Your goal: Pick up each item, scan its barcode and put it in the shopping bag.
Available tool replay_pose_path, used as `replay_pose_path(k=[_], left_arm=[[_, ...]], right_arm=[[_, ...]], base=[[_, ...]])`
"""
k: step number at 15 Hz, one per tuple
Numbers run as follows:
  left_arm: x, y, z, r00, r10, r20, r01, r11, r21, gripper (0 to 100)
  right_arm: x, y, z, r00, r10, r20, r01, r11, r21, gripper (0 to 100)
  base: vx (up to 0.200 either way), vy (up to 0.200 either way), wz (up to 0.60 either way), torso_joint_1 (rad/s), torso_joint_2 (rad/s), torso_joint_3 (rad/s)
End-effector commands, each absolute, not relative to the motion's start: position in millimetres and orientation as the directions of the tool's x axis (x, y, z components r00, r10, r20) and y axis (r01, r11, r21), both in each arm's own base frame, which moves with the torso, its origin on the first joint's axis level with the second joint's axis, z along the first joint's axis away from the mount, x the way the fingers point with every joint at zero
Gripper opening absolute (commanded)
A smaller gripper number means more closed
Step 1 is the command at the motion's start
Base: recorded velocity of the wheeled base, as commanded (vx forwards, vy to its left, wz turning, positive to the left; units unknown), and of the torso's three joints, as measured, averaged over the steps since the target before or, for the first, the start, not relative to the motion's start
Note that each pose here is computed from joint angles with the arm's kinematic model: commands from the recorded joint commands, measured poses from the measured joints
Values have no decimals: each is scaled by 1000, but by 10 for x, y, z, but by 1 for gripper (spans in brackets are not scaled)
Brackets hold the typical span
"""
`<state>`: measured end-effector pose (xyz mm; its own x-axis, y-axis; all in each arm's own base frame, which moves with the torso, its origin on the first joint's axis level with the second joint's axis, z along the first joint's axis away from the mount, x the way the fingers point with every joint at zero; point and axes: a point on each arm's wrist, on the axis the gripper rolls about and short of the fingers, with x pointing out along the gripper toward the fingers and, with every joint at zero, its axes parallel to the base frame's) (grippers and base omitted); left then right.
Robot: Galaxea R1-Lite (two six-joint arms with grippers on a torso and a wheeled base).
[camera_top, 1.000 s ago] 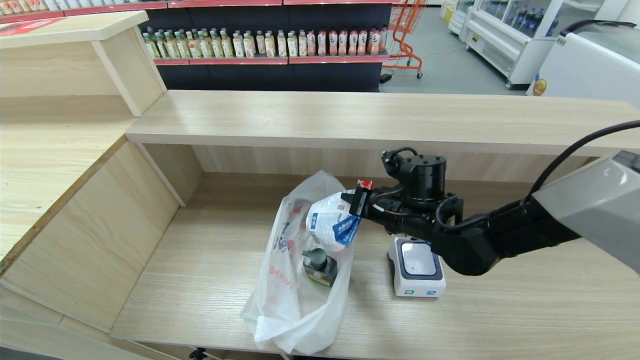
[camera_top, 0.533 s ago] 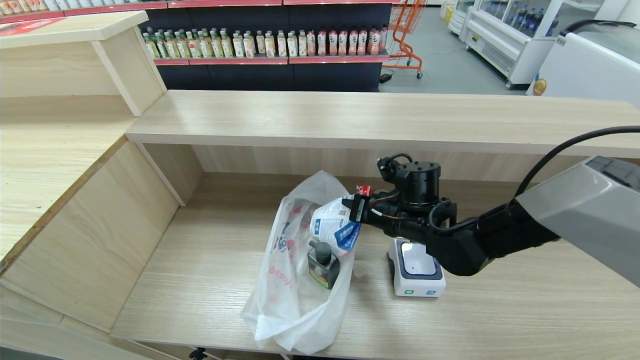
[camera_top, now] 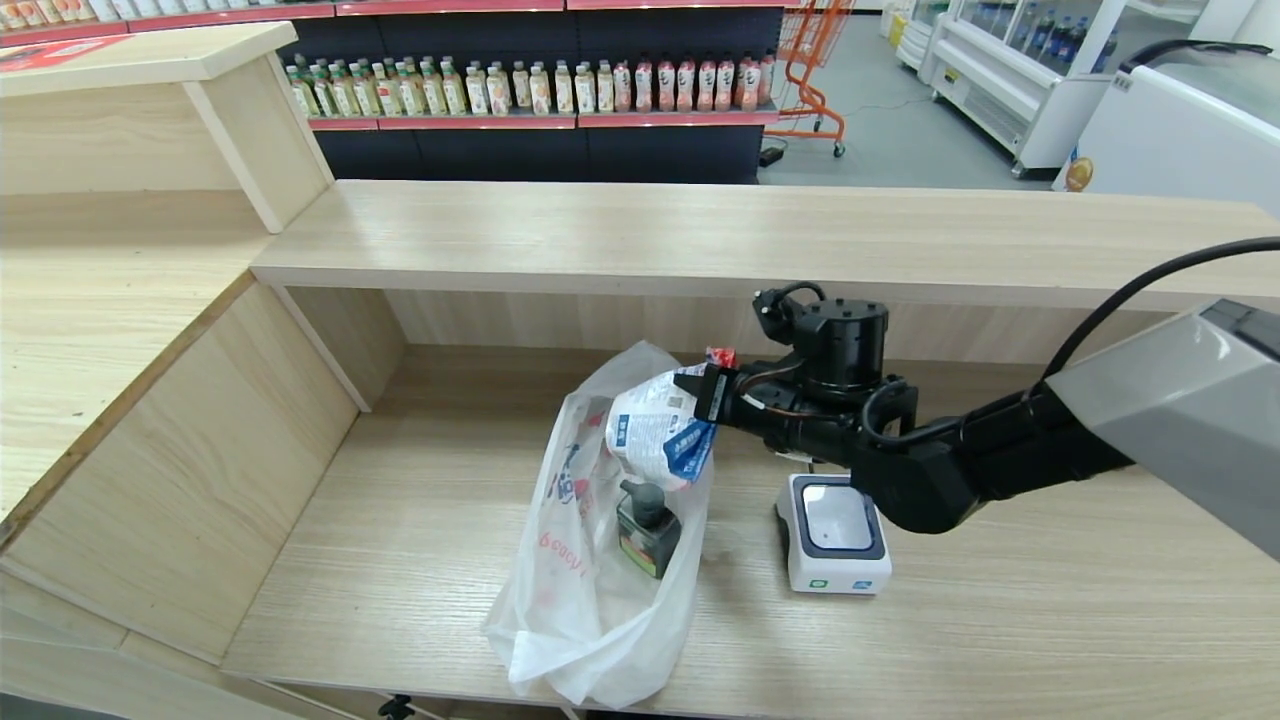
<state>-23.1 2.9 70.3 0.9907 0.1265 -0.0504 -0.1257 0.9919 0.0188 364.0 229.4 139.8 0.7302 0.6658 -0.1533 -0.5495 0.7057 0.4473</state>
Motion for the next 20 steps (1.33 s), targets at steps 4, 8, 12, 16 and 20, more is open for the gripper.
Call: replay_pose_path(k=[4, 8, 12, 16, 20], left_arm=[[-231, 30, 703, 990, 129, -50, -128, 992, 19, 100], [-231, 29, 703, 991, 127, -50, -126, 992, 19, 100], [-231, 29, 703, 991, 127, -50, -126, 992, 19, 100], [-231, 29, 703, 991, 127, -50, -126, 992, 19, 100], [-231, 29, 703, 991, 127, -50, -126, 992, 19, 100]], right_arm=[[3679, 2300, 1282, 729, 661, -178, -545, 718, 433, 100], [3739, 2309, 1356, 728, 669, -147, -569, 710, 415, 100], [3591, 2144, 1662, 725, 682, -97, -590, 688, 424, 100], [2755, 1621, 1994, 666, 739, -100, -640, 635, 434, 100], [1908, 991, 2137, 680, 731, -67, -677, 659, 328, 100]], base=[[0, 0, 0, 0, 0, 0], [0, 0, 0, 0, 0, 0], [0, 0, 0, 0, 0, 0], [0, 0, 0, 0, 0, 0], [0, 0, 0, 0, 0, 0]])
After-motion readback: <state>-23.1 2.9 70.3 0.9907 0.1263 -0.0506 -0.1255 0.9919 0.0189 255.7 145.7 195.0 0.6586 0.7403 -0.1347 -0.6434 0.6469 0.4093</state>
